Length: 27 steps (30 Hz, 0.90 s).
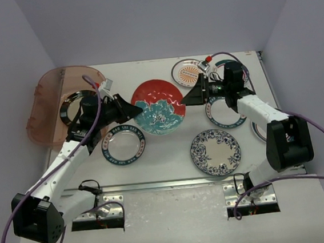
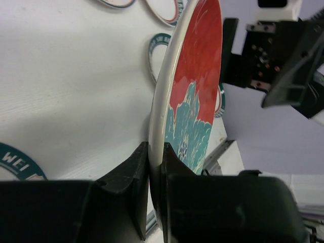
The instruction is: Place the plates into the plastic bin on the countertop
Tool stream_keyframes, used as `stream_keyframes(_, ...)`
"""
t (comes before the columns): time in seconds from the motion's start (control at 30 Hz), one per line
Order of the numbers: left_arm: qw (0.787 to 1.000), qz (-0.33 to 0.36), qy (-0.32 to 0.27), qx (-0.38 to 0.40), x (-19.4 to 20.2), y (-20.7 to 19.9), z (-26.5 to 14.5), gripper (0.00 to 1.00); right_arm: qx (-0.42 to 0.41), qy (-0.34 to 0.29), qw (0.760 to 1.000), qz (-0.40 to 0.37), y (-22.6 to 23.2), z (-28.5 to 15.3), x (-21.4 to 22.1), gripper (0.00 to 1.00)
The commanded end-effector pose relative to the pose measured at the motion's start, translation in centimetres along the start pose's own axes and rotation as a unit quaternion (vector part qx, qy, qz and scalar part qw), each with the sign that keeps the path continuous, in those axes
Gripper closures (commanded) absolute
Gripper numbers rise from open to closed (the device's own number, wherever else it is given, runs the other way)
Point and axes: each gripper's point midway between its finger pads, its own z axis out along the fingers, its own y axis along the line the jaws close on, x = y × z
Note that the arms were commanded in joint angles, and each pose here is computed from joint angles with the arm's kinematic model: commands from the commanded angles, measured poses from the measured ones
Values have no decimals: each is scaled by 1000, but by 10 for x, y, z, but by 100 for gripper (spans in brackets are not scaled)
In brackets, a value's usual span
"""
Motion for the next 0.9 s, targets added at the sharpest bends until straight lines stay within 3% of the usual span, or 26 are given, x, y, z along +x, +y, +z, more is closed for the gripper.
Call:
stream_keyframes(0.0, 988, 6, -157, -12, -97, -36, -33, 100, 1, -14, 1000, -19, 16, -12, -1, 1)
stream_keyframes(0.13, 964, -44, -249, -88, -162, -11, -84, 100, 98, -48, 994, -7, -14, -29, 2, 1)
stream_keyframes(0.2, 941, -64, -302, -139, -194, 9, -117, 100, 134, -53, 989, -16, -19, -37, 10, 1)
stream_keyframes(0.37, 891, -153, -344, -254, -211, 85, -154, 100, 164, -60, 984, -22, -22, -46, 30, 1)
stream_keyframes(0.53, 847, -199, -377, -317, -224, 147, -172, 100, 160, -64, 984, -36, -7, -51, 42, 1)
stream_keyframes(0.7, 848, -196, -369, -327, -240, 181, -160, 100, 145, -65, 986, -49, 7, -54, 58, 1)
stream_keyframes(0.87, 849, -208, -334, -353, -233, 225, -141, 100, 148, -70, 984, -63, 11, -57, 64, 1)
